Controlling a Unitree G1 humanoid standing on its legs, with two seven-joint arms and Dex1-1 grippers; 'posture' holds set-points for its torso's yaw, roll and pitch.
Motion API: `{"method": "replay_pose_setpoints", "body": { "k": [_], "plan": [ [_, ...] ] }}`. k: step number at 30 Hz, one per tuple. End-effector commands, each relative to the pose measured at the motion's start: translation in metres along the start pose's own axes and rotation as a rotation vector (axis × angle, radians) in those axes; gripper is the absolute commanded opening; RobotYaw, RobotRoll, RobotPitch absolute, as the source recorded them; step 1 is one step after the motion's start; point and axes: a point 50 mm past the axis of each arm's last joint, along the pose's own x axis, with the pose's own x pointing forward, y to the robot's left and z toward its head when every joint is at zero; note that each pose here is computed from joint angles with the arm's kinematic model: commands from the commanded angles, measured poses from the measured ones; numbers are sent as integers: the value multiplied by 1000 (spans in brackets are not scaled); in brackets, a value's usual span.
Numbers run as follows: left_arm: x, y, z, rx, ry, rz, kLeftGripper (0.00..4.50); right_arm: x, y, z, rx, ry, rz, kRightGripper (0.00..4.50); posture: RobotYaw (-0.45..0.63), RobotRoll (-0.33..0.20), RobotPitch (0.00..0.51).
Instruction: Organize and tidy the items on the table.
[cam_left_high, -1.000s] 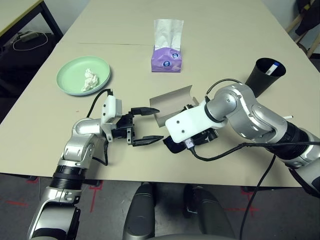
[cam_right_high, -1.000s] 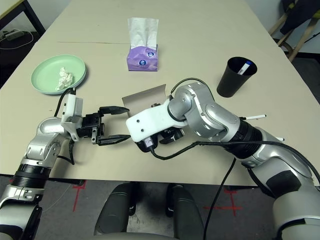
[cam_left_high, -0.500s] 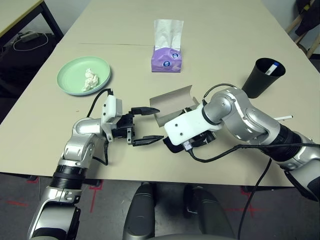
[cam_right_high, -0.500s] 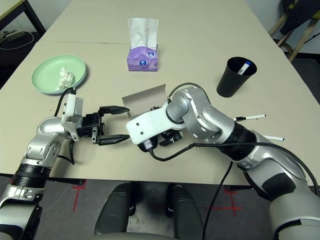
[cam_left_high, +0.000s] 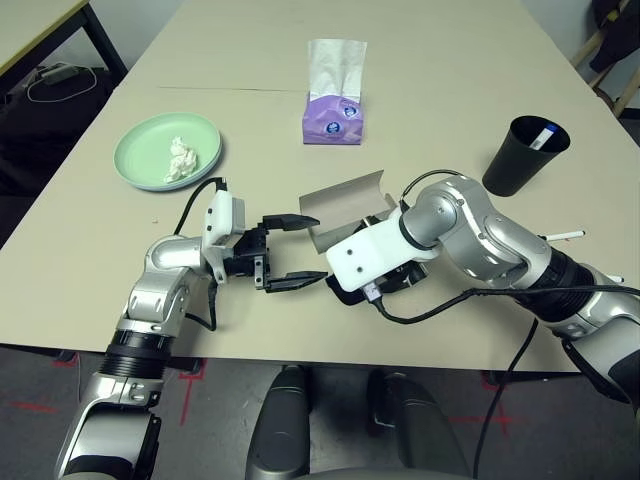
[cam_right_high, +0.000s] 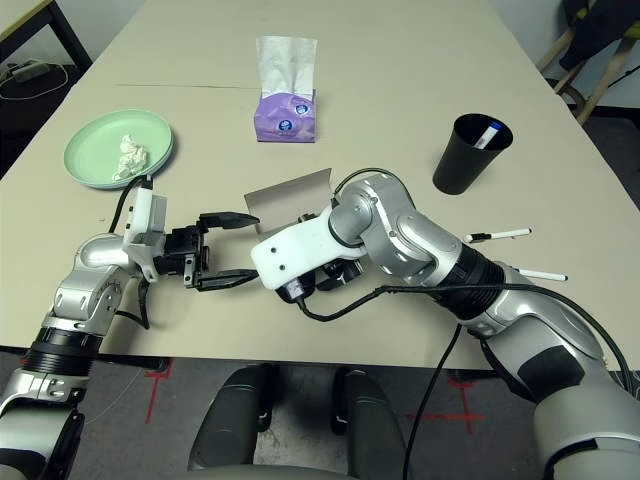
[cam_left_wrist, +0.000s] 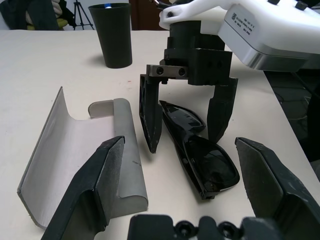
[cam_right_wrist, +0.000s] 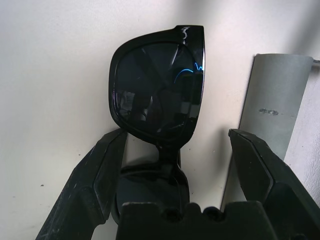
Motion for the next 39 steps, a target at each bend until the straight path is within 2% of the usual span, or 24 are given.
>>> {"method": "replay_pose_setpoints", "body": {
  "k": [1,7,17,39],
  "plan": [
    [2,-3,0,15,22,-25,4475,-5,-7,3,-3,-5,-24,4500,207,0,175],
    [2,-3,-1,16,26,-24,4475,-11,-14,5,-1,-13,-27,4500,206,0,174],
    [1,-2,-2,22,31,-20,4475,-14,-10,6,23,-10,7,4500,205,0,171],
    [1,1,-1,28,32,-20,4475,-8,-13,4,288,-15,53,4500,193,0,170]
  ]
}}
